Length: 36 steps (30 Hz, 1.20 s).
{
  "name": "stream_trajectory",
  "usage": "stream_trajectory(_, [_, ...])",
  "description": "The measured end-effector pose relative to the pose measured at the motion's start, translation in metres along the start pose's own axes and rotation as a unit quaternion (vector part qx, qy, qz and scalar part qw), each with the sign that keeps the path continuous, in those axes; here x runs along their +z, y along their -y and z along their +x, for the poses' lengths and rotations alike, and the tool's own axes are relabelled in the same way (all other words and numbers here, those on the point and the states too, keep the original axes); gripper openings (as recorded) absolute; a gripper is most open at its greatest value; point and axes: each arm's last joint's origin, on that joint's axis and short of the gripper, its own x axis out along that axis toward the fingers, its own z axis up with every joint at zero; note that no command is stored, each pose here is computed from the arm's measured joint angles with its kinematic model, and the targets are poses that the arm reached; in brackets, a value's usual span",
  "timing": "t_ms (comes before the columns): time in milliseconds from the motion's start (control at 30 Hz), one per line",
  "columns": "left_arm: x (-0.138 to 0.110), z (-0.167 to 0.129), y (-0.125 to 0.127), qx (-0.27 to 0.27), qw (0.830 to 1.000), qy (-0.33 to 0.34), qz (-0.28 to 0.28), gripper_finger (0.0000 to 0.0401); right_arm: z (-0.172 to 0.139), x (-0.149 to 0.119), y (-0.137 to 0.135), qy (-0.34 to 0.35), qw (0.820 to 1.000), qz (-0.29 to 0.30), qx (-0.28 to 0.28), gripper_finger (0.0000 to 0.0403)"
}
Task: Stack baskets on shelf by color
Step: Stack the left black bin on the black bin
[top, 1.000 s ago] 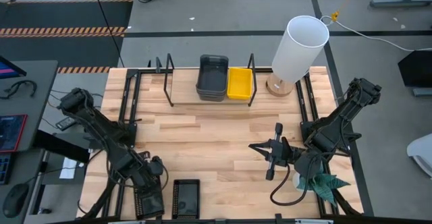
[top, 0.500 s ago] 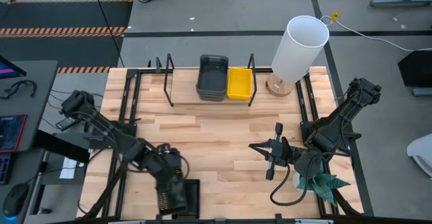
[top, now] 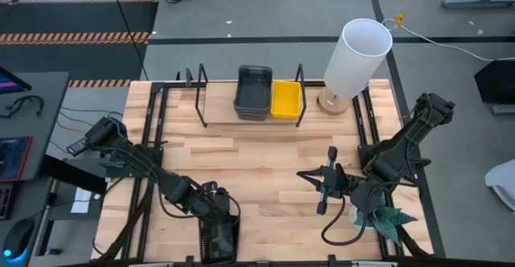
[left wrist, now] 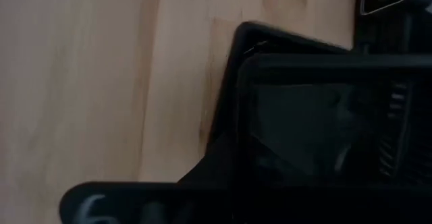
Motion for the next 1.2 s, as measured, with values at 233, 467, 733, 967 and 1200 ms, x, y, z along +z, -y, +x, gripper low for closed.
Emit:
stream_trajectory(233, [0.002, 0.000, 0.003, -0.005, 1.000, 0.017, 0.026, 0.0040, 0.000, 0.000, 0.000, 0.000, 1.000, 0.000, 0.000, 0.0009])
stream_trajectory(467, [0.004, 0.000, 0.003, 0.008, 0.997, 0.039, 0.064, 0.0118, 0.000, 0.000, 0.000, 0.000, 1.000, 0.000, 0.000, 0.0009])
stream_trajectory(733, [0.006, -0.001, 0.005, 0.006, 0.993, 0.055, 0.107, 0.0166, 0.000, 0.000, 0.000, 0.000, 1.000, 0.000, 0.000, 0.0009])
stream_trajectory(967, [0.004, 0.001, -0.006, 0.024, 0.998, 0.011, 0.062, 0.0148, 0.000, 0.000, 0.000, 0.000, 1.000, 0.000, 0.000, 0.0009])
stream_trajectory(1200, [0.008, 0.001, -0.008, -0.012, 0.998, -0.009, 0.055, 0.0047, 0.000, 0.000, 0.000, 0.000, 1.000, 0.000, 0.000, 0.0009])
